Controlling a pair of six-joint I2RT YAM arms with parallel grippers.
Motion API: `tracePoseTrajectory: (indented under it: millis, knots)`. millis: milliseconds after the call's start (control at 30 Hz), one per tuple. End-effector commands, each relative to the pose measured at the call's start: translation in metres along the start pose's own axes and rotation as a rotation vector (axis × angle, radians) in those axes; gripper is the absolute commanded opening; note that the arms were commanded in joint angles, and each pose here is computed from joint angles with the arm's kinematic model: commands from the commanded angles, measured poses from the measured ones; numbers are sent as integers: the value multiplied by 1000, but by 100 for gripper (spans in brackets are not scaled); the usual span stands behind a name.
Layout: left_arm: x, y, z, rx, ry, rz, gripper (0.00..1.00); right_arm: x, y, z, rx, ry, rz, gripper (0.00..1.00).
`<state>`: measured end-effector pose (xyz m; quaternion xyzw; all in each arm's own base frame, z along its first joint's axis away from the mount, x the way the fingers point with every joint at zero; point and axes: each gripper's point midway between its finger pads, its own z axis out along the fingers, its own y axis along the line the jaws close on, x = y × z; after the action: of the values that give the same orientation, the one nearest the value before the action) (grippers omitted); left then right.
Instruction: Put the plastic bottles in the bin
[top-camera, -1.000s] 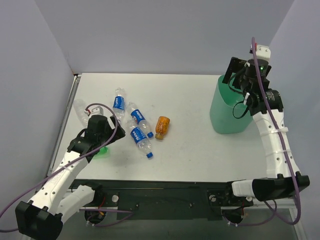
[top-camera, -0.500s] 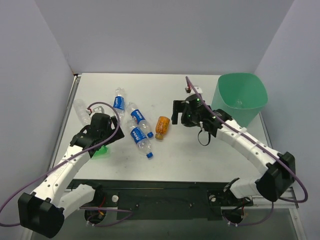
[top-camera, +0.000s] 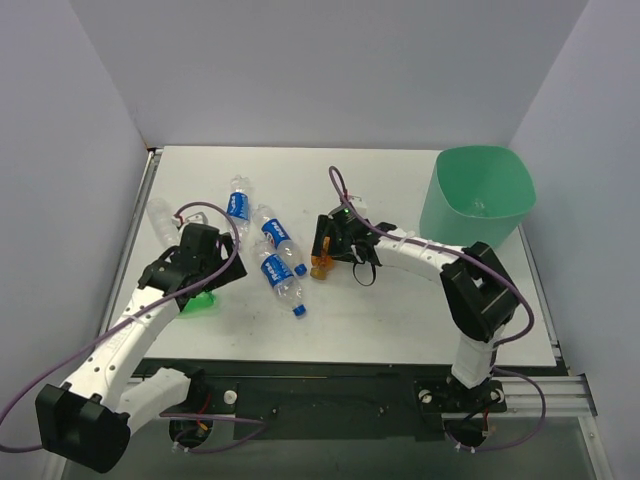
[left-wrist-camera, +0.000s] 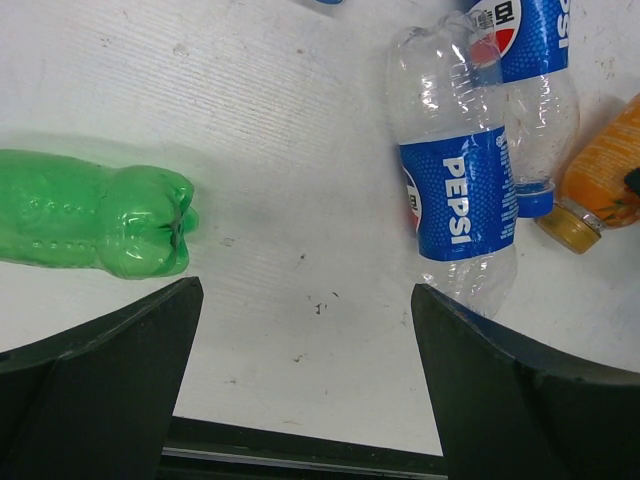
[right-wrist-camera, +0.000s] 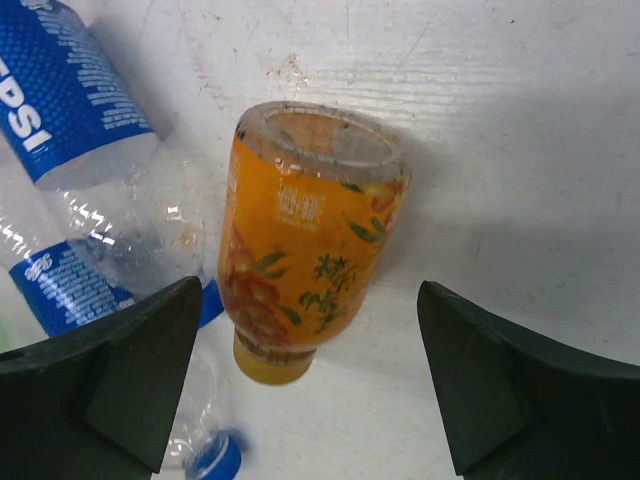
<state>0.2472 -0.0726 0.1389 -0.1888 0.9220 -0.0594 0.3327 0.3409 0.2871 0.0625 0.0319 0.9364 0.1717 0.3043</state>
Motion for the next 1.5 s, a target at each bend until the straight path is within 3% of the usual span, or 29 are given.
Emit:
tracePoseTrajectory:
  millis: [0, 100, 200, 300, 367, 467, 667, 800, 1033, 1067, 1133, 1200, 1333, 1467]
  knots:
    - [-7, -1, -8, 19, -22, 2, 97, -23, 22, 20, -37, -57, 74, 79]
    - [-7, 2, -8, 7, -26, 5, 97, -23, 28, 37, -45, -33, 64, 72]
    - [-7, 4, -8, 3, -30, 6, 97, -20, 31, 41, -62, -3, 59, 52]
    - [-6, 5, -8, 1, -26, 12, 97, -40, 31, 11, -72, -61, 27, 31]
    - [-7, 5, -9, 4, -29, 13, 97, -57, 21, -15, -38, -109, -8, 26]
    - [-8, 3, -9, 10, -26, 15, 97, -80, 2, -59, 9, -172, -72, 26]
    - [-6, -3, -3, 30, 2, 20, 97, -168, -65, -196, 120, -487, -27, 27]
    - [-4, -7, -3, 44, 32, 29, 97, -203, -126, -259, 273, -622, 24, 32]
    - [4, -4, 2, 11, 91, 52, 97, -234, -205, -291, 422, -678, 168, 36]
    - [5, -3, 2, 11, 93, 53, 97, -236, -212, -288, 451, -672, 177, 47]
    - [6, -3, 2, 15, 96, 51, 97, -238, -217, -288, 470, -664, 185, 64]
    - [7, -3, 1, 14, 94, 48, 97, -239, -215, -289, 463, -659, 185, 73]
    - [4, 4, 0, -25, 79, 45, 97, -234, -202, -301, 431, -697, 162, 79]
    - [2, 15, -4, -89, 78, 53, 97, -221, -150, -314, 379, -724, 5, 80]
